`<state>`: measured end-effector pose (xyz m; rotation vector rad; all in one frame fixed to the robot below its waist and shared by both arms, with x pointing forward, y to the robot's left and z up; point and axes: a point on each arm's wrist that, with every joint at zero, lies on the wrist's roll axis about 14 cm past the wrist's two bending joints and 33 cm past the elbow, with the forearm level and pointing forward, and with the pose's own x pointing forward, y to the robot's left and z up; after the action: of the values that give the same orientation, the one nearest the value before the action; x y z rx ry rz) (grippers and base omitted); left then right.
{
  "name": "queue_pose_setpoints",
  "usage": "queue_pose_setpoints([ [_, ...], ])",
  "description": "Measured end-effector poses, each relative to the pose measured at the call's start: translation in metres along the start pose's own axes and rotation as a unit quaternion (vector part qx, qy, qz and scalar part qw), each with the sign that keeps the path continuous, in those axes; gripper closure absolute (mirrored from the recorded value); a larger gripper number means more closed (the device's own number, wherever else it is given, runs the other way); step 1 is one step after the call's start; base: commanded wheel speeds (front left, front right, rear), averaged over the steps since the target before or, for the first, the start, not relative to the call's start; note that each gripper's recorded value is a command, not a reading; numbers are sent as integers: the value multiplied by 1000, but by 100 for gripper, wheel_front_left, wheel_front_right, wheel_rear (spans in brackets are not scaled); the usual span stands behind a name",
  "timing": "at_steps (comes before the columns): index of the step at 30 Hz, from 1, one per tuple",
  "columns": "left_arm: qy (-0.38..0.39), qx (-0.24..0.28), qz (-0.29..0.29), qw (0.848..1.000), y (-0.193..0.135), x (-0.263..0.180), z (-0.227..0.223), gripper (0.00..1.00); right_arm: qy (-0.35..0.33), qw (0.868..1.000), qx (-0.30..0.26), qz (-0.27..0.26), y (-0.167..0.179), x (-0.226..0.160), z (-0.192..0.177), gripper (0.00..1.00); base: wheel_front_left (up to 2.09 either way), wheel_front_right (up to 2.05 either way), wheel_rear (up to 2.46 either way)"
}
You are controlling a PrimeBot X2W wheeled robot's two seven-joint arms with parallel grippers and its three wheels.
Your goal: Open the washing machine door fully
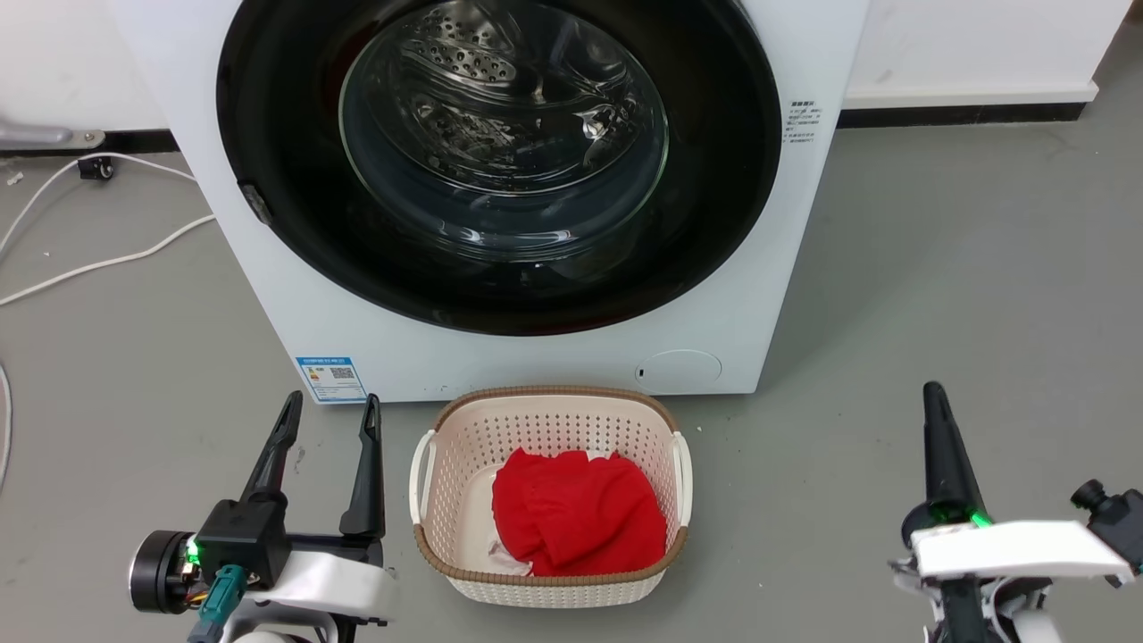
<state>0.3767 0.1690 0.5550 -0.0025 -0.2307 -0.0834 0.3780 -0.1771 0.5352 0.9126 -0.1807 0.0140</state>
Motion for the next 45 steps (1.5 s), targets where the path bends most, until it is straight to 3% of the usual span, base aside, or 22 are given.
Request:
queue_pose_setpoints([
  [4, 3, -1, 3, 1000, 1, 3, -3, 0, -30, 989, 140, -27, -6, 17, 9, 100, 0, 0, 0],
  [6, 2, 0, 3, 1000, 1, 5, -3, 0, -39, 985, 165, -31, -7, 23, 13, 100, 0, 0, 0],
  [8, 1, -1, 2, 1000, 1, 12, -4, 0, -63, 965, 253, -37, -8, 46, 26, 100, 0, 0, 0],
  [9, 1, -1, 2, 1000, 1, 12, -4, 0, -63, 965, 253, -37, -8, 46, 26, 100, 0, 0, 0],
  [13, -2, -1, 5, 1000, 3, 23, -5, 0, -74, 935, 344, -37, -8, 79, 36, 100, 0, 0, 0],
  [17, -1, -2, 8, 1000, 6, 35, -11, 0, -57, 919, 390, -32, -8, 124, 40, 100, 0, 0, 0],
  [21, 2, -3, 9, 1000, 7, 42, -17, 0, -35, 914, 405, -25, -2, 155, 41, 100, 0, 0, 0],
  [28, 10, -5, 10, 1000, 11, 54, -29, 0, 42, 925, 378, 1, 26, 221, 35, 100, 0, 0, 0],
  [37, 16, -4, 4, 1000, 12, 72, -43, 0, 178, 946, 272, 19, 66, 277, -3, 100, 0, 0, 0],
  [45, 21, -5, 6, 1000, 16, 83, -55, 0, 282, 942, 181, 10, 77, 296, -50, 100, 0, 0, 0],
])
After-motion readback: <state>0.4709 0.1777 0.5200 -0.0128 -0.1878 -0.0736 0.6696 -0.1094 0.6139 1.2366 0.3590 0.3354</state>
